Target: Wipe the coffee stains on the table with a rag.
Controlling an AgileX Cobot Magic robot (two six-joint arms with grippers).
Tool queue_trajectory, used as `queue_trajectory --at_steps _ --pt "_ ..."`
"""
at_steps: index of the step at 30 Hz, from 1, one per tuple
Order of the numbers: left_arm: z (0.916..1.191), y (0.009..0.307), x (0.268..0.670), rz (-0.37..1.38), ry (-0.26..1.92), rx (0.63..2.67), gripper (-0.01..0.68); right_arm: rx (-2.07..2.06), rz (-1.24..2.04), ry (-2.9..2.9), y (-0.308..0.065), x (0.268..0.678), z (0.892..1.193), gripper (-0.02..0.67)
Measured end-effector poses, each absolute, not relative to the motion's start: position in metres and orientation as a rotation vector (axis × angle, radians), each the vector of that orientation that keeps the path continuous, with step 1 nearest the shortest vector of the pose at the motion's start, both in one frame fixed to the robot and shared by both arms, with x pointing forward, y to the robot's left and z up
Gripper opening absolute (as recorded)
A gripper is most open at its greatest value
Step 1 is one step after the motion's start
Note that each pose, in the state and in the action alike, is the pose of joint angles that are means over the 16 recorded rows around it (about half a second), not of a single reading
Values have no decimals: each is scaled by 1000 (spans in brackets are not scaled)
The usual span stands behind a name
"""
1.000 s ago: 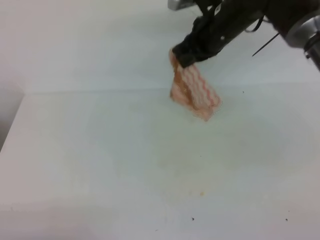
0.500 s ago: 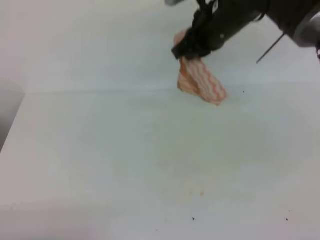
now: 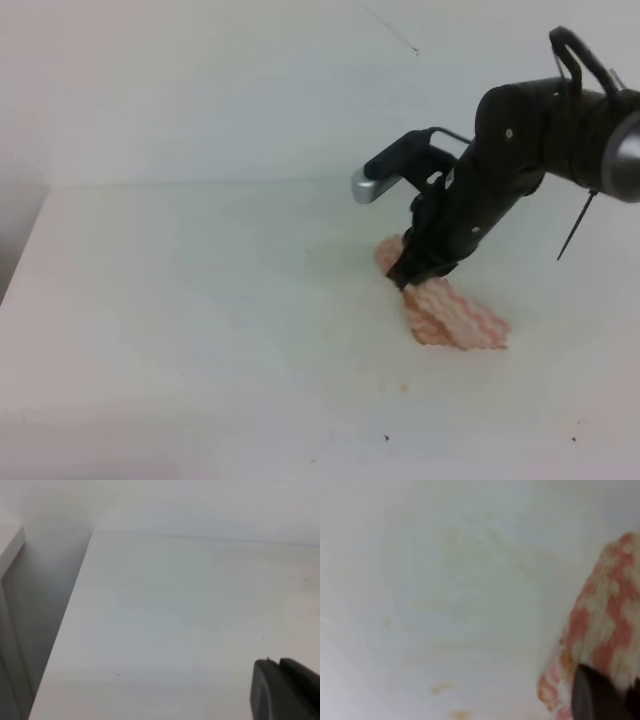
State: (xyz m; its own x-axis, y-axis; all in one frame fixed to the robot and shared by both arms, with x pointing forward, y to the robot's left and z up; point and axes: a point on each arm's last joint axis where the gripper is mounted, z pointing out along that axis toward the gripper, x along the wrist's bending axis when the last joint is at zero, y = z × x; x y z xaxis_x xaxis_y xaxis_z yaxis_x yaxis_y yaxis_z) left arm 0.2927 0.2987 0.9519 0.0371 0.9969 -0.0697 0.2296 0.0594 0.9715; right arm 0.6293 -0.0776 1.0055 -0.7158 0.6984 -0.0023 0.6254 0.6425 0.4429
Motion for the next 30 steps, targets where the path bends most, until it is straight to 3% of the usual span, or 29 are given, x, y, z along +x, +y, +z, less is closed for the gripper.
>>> queue_trajectory --at_steps 17,22,30 --pt "953 299 293 1010 1372 1347 -1 1066 479 3064 -41 606 914 14" --pt "954 299 293 1010 1372 1347 -1 1208 502 3025 -61 624 903 14" --pt "954 299 293 1010 1371 1346 -1 1500 580 2868 -128 663 901 14"
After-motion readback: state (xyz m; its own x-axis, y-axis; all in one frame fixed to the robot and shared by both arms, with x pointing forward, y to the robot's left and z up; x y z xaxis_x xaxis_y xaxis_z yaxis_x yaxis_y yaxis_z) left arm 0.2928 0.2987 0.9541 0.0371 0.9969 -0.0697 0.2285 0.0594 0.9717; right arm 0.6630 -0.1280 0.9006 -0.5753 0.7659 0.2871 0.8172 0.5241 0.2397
